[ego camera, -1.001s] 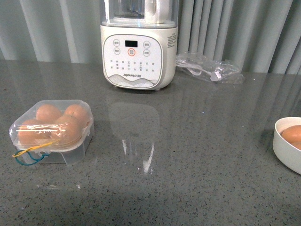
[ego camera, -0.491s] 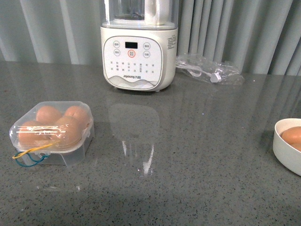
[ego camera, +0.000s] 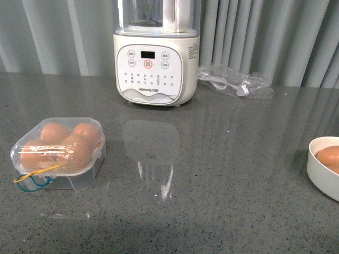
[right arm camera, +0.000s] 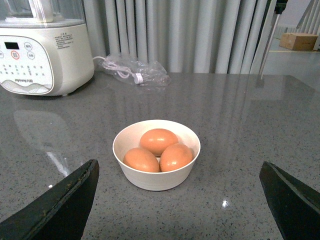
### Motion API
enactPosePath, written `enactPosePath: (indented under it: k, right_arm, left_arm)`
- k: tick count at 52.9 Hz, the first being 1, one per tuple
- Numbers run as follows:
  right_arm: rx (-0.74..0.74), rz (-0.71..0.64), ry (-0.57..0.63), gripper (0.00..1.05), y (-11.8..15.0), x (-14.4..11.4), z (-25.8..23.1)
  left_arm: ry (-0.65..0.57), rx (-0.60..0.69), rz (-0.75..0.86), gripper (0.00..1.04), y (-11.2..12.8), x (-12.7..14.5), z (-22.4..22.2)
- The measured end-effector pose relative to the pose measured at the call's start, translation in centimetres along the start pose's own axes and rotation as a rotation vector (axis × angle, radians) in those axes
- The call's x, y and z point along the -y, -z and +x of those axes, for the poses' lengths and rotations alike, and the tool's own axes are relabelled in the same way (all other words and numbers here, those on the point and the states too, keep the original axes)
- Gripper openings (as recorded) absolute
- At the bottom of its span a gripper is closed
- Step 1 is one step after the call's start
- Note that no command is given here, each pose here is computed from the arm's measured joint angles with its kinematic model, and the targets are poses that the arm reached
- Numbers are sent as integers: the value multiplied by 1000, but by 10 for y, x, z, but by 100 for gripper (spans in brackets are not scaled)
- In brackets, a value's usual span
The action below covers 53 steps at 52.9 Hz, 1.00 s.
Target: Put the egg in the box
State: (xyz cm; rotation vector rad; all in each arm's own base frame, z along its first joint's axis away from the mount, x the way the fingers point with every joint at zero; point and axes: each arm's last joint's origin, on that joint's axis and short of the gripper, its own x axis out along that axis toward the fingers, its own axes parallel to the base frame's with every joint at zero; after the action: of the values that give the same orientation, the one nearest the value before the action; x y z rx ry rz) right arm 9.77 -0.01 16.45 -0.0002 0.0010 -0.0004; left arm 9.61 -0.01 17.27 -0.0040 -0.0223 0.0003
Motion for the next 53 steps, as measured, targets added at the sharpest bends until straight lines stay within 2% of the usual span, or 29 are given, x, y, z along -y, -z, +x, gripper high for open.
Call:
enactPosePath:
  k: [7,11,53]
  right_arm:
    - [0,0,0,97,0,0,0]
    - [0,0,0,97,0,0,0]
    - [0,0,0,97,0,0,0]
  left_arm:
    - [0,0,0,90,0,0,0]
    - [0,0,0,99,0,0,0]
    - [0,0,0,98,0,0,0]
